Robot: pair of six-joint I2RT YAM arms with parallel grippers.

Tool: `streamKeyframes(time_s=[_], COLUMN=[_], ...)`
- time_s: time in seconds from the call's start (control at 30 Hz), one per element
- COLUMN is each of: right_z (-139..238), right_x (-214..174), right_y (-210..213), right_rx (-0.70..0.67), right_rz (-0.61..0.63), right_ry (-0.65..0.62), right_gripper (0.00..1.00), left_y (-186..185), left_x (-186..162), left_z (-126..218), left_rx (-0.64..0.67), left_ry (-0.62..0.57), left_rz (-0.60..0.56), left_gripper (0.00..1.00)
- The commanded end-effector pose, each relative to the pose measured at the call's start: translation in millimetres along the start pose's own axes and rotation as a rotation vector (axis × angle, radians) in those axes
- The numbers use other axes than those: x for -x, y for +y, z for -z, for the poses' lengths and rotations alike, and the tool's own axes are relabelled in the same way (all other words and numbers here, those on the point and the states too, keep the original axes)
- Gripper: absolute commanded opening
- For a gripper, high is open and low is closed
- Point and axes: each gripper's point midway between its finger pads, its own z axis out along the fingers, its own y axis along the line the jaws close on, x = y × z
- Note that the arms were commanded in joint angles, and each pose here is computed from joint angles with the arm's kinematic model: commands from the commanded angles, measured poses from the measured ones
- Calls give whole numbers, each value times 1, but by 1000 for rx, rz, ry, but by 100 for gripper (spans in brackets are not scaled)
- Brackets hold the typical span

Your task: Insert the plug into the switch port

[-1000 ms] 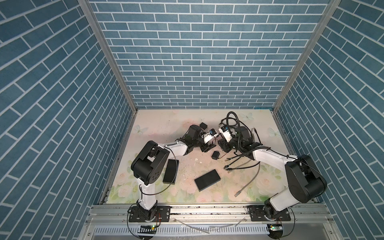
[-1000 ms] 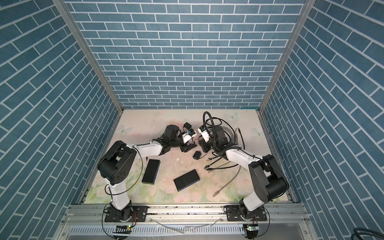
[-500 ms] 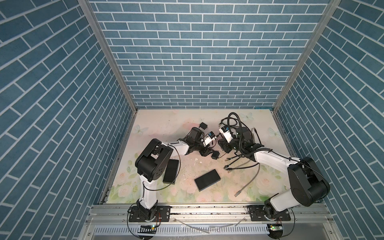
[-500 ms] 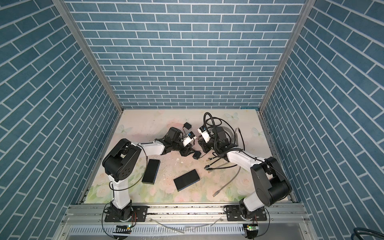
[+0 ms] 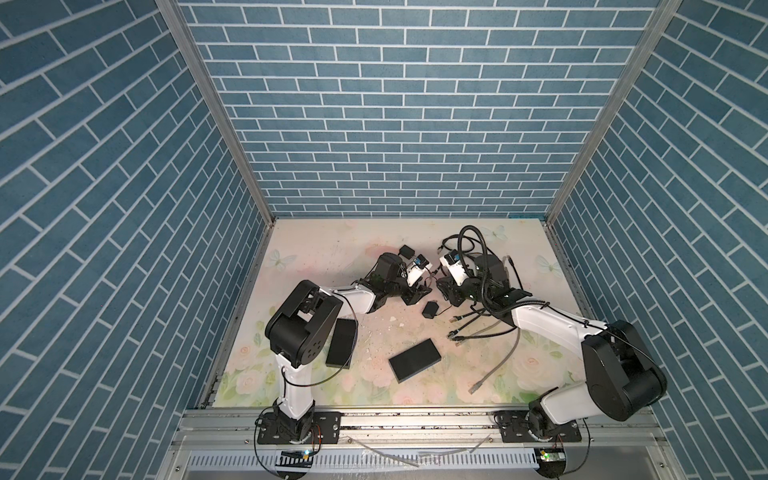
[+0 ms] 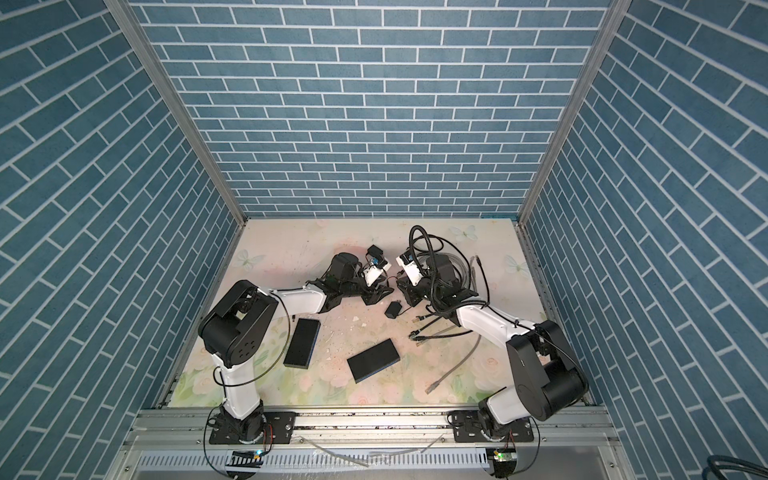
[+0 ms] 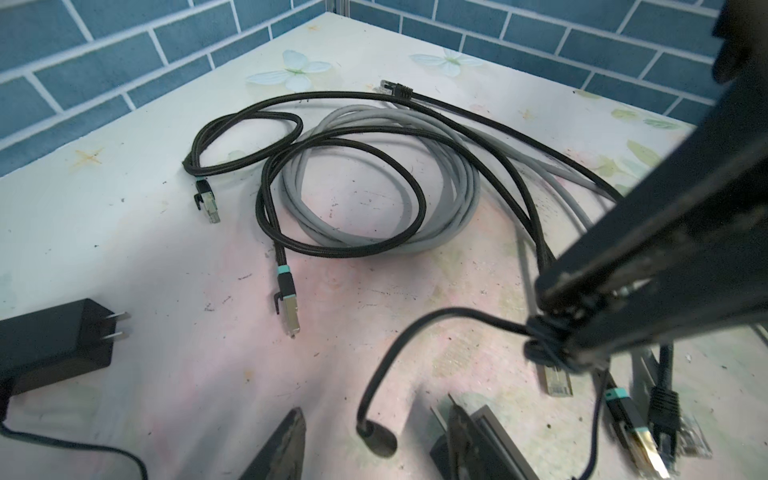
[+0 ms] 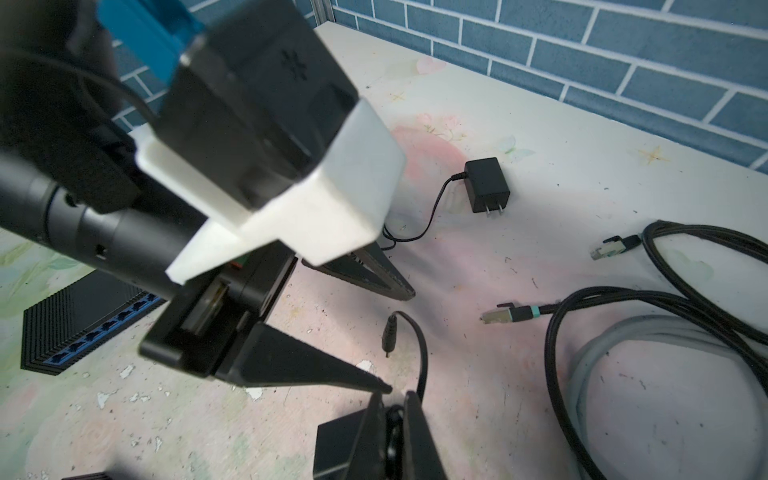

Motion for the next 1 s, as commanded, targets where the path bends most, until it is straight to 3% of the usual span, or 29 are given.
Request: streamKeyframes(time_s=[0.0,0.53,0.77,0.97], right_z=[5,8,5,-1], right_x=[2,4,-1,-10], right_y=[8,8,-2,-18], right_rx=[22,13,-38,-110], right_rz=[52,48,10,-51], right_ry=[-25,-44,-18,24], right_gripper=[0,0,0,0], left_y=[-2,-7,-11,-13], left_x=[12,11,7,3], left_z=[3,3,8,16], left_rx=[4,-27,-37,-37], left_ry=[-36,-41,-6,48], left_rz=[-6,15,45,71], left_gripper=[55,28,13,5])
